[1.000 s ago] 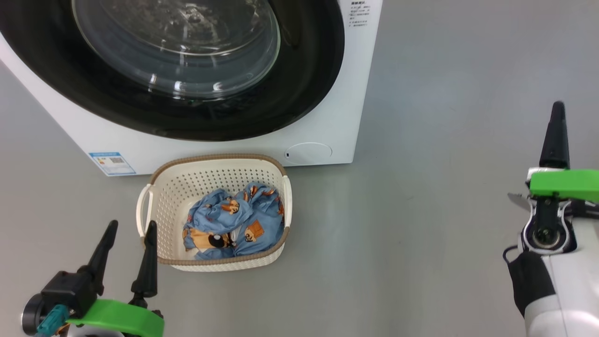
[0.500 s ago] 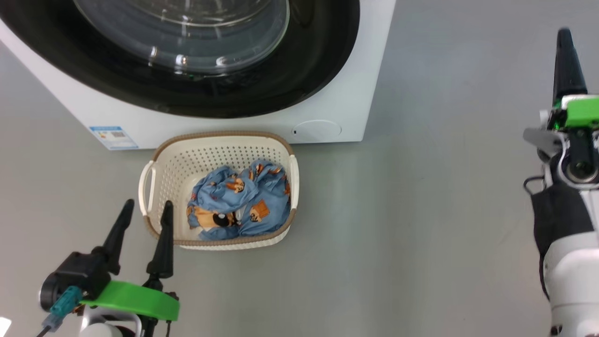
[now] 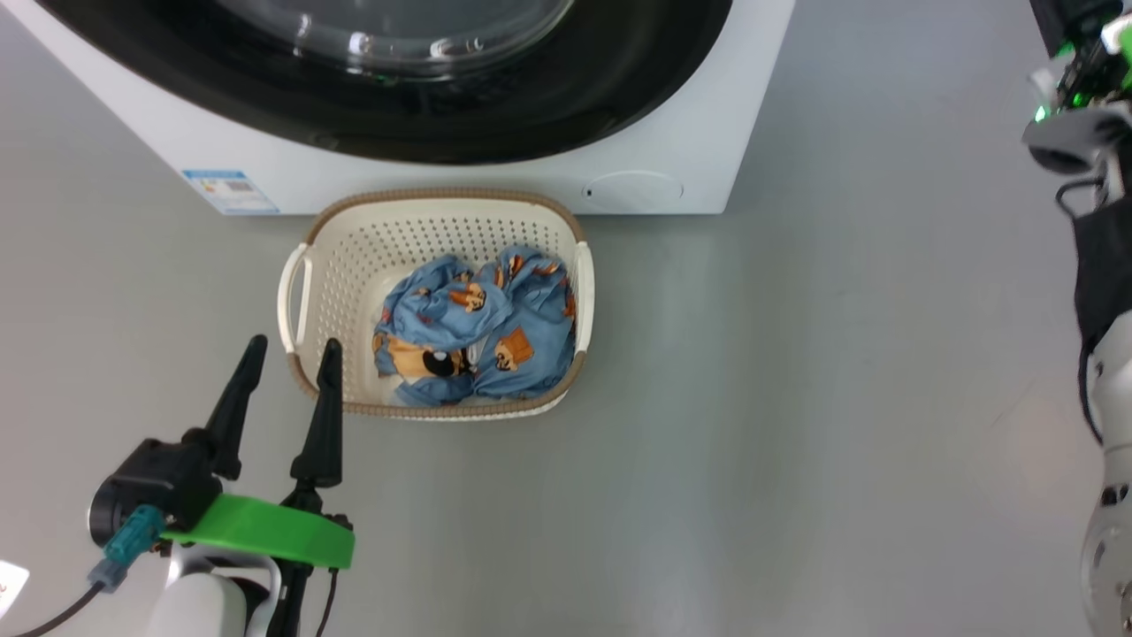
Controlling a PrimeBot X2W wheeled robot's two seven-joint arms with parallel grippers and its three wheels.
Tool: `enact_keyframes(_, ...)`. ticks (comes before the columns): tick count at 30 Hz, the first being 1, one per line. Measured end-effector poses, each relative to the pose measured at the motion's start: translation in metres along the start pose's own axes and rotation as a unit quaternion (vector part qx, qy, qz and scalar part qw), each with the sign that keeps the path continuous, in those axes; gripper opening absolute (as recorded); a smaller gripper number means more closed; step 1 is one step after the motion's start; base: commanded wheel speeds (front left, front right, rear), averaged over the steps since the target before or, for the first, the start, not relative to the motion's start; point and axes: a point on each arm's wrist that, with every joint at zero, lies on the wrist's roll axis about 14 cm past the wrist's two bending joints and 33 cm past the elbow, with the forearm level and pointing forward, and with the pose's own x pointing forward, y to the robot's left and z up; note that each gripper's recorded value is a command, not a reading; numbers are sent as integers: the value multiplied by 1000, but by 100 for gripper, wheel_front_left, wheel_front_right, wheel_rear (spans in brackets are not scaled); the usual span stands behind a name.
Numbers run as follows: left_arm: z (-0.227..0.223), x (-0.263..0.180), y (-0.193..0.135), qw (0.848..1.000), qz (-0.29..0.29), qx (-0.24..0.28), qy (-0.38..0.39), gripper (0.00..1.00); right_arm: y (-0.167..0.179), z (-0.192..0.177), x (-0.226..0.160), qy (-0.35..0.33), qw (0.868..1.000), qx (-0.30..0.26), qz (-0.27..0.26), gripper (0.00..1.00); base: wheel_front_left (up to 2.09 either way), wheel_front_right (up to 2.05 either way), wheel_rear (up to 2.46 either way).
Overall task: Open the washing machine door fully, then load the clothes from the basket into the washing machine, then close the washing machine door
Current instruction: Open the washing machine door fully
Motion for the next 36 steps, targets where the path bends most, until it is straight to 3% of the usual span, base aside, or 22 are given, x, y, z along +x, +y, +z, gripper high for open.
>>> enact_keyframes(17, -14, 23, 4, 1000, 6, -8, 8, 100, -22, -43, 59, 125, 992, -21, -28, 0, 0, 0, 0)
enact_keyframes(29, -27, 43, 9, 1000, 8, -9, 16, 100, -57, -89, 90, 172, 984, -18, -43, 0, 0, 0, 0)
enact_keyframes(36, -33, 42, 15, 1000, 18, -13, 23, 100, -59, -102, 101, 175, 984, 2, -33, 0, 0, 0, 0)
